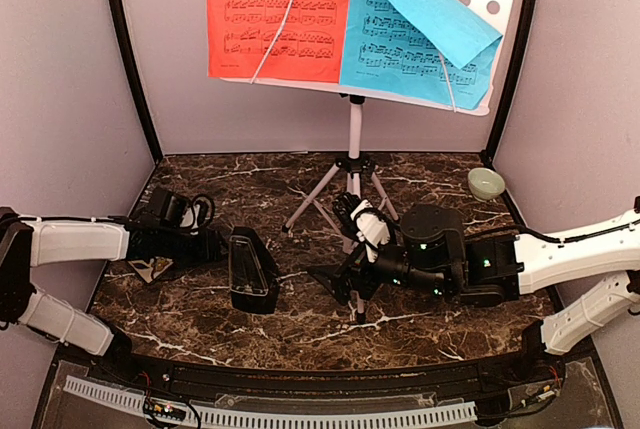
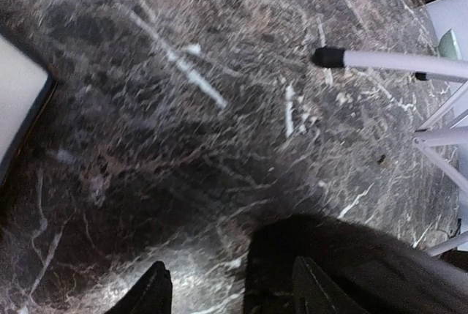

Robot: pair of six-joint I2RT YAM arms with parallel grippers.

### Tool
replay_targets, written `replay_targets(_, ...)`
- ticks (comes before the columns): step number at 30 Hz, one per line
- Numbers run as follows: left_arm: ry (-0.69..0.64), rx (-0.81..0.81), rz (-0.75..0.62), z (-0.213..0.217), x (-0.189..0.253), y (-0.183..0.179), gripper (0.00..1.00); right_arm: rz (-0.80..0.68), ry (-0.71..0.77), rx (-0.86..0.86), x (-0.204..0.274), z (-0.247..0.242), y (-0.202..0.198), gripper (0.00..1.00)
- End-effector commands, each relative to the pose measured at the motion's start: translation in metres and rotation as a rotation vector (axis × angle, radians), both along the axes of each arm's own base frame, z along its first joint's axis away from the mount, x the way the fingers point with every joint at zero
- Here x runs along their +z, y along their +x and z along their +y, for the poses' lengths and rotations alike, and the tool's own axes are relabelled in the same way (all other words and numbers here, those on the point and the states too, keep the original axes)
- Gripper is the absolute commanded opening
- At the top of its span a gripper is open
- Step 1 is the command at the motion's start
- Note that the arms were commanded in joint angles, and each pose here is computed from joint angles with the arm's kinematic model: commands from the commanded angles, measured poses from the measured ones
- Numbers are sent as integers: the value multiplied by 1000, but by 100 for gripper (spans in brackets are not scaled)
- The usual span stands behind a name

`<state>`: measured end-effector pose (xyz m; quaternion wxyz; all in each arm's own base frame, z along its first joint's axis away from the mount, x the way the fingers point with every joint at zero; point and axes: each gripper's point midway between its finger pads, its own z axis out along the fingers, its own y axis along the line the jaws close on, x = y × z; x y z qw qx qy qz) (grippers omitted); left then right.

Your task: Set up the instrument practice props

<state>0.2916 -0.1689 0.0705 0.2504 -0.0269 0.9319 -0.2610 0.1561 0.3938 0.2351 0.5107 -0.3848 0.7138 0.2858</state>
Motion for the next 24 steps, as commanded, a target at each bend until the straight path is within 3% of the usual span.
replay_targets(1,28,-11,38,4,-18,-28,56,1,7,3,5,6,0,100)
replay_targets(6,36,-129,62,-22,-29,-66,49,9,14,-17,9,6,8,100)
replay_targets(15,-103,-343,-31,-91,-5,-101,48,51,34,-128,10,6,29,100)
replay_targets(19,-128,-411,-110,-102,6,-102,54,68,27,-193,11,18,42,100)
replay_targets(24,-123,-375,-284,-92,36,-83,58,131,21,-275,9,40,54,100)
